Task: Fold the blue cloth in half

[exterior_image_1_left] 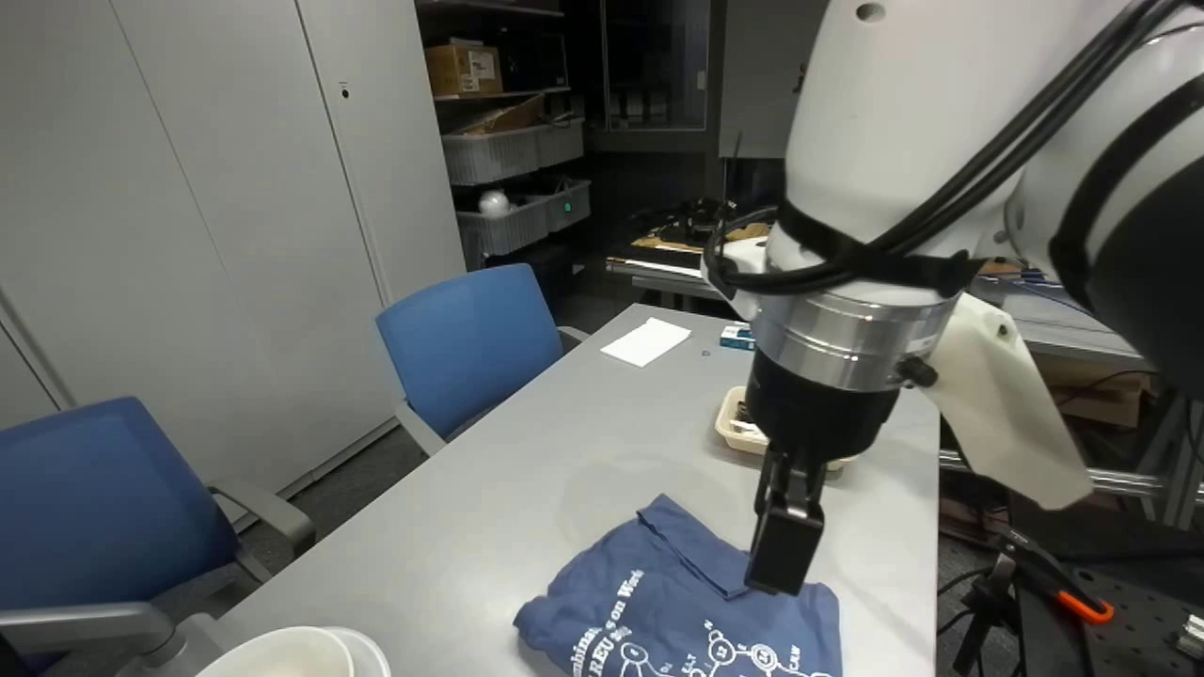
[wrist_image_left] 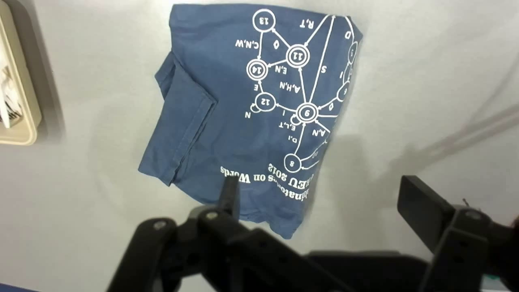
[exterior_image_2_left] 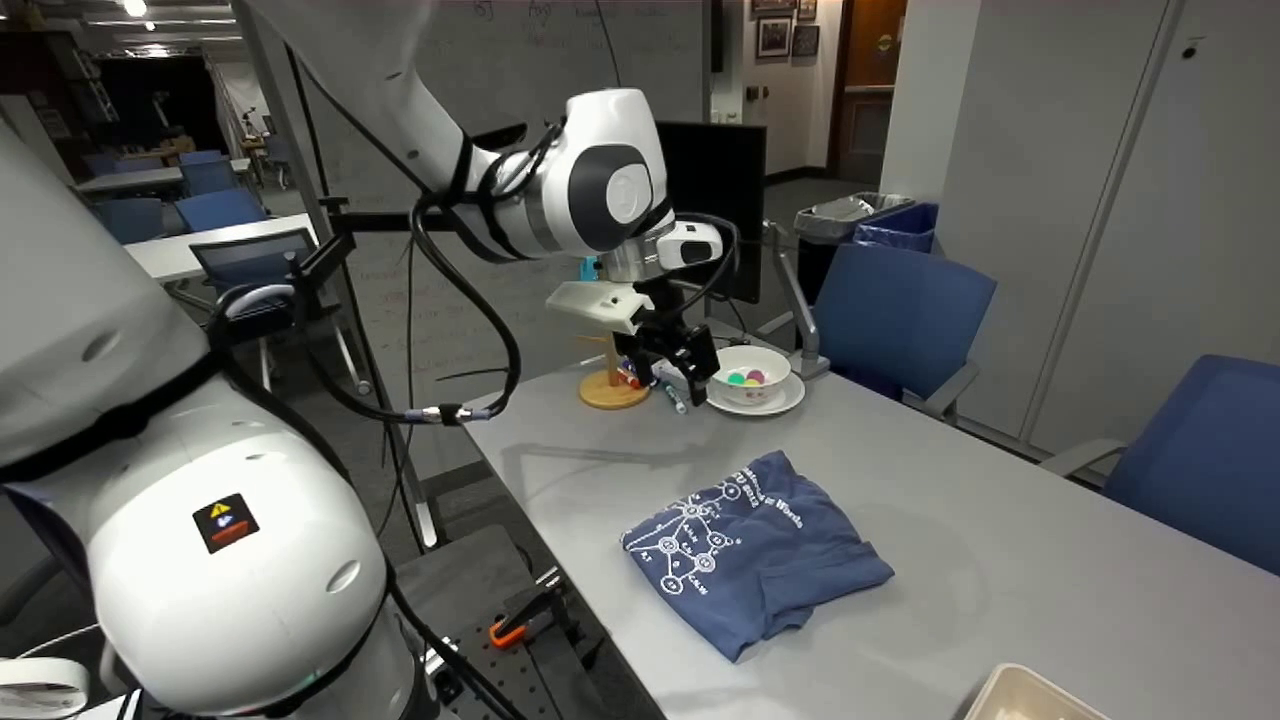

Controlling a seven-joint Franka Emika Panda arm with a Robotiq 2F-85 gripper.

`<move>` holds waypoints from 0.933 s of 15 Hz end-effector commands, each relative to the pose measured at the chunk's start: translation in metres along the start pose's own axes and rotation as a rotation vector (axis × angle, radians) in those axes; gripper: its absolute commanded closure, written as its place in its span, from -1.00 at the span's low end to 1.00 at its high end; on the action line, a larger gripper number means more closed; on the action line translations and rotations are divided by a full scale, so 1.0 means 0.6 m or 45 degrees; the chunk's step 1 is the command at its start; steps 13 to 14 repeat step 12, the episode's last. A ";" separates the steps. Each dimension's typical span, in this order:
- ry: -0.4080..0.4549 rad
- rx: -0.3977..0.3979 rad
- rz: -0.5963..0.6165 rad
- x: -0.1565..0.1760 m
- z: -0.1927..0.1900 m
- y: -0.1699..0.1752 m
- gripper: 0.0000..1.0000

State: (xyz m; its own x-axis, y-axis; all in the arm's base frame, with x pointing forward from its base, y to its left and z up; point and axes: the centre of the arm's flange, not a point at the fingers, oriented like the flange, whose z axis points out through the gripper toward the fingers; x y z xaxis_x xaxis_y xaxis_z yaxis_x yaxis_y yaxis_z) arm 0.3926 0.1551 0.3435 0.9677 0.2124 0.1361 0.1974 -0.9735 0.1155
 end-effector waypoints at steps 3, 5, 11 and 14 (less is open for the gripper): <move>0.002 -0.002 0.011 -0.017 -0.006 0.006 -1.00; 0.000 -0.003 0.011 -0.019 -0.005 0.007 -1.00; -0.001 -0.003 0.011 -0.019 -0.005 0.007 -1.00; -0.001 -0.003 0.011 -0.019 -0.005 0.007 -1.00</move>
